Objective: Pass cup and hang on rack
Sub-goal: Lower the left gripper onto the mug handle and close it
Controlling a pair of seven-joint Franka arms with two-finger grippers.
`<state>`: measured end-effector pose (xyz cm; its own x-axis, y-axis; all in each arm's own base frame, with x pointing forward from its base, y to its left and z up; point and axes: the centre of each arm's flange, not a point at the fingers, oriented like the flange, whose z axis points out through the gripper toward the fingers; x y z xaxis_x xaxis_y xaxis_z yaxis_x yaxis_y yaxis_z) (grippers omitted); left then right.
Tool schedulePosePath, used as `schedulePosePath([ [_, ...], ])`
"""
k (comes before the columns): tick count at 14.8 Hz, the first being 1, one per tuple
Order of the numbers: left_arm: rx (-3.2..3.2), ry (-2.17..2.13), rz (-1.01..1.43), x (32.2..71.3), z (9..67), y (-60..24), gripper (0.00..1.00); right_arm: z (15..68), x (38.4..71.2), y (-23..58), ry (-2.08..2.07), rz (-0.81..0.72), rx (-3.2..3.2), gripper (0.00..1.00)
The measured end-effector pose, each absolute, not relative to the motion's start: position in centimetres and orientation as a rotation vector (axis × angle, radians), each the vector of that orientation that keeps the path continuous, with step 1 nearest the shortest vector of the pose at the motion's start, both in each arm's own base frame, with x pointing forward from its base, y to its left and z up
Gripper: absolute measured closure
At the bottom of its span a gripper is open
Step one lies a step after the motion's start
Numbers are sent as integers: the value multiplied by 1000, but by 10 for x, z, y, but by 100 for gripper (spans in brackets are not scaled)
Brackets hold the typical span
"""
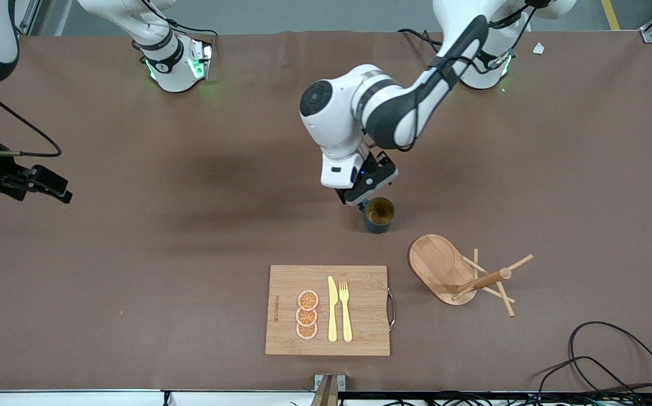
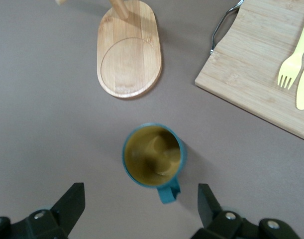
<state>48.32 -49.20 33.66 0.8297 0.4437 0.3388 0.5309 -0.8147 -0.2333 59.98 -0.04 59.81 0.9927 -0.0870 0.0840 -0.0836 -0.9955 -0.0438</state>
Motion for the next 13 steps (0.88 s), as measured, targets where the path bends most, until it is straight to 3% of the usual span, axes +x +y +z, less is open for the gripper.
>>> schedulePosePath([
  [6, -2517, -1008, -648, 457, 269, -518, 0, 622, 599, -14, 154, -197, -3098, 0],
  [13, -2337, -993, -994, 410, 184, -539, 1, 633, 589, -16, 146, -107, -3144, 0],
])
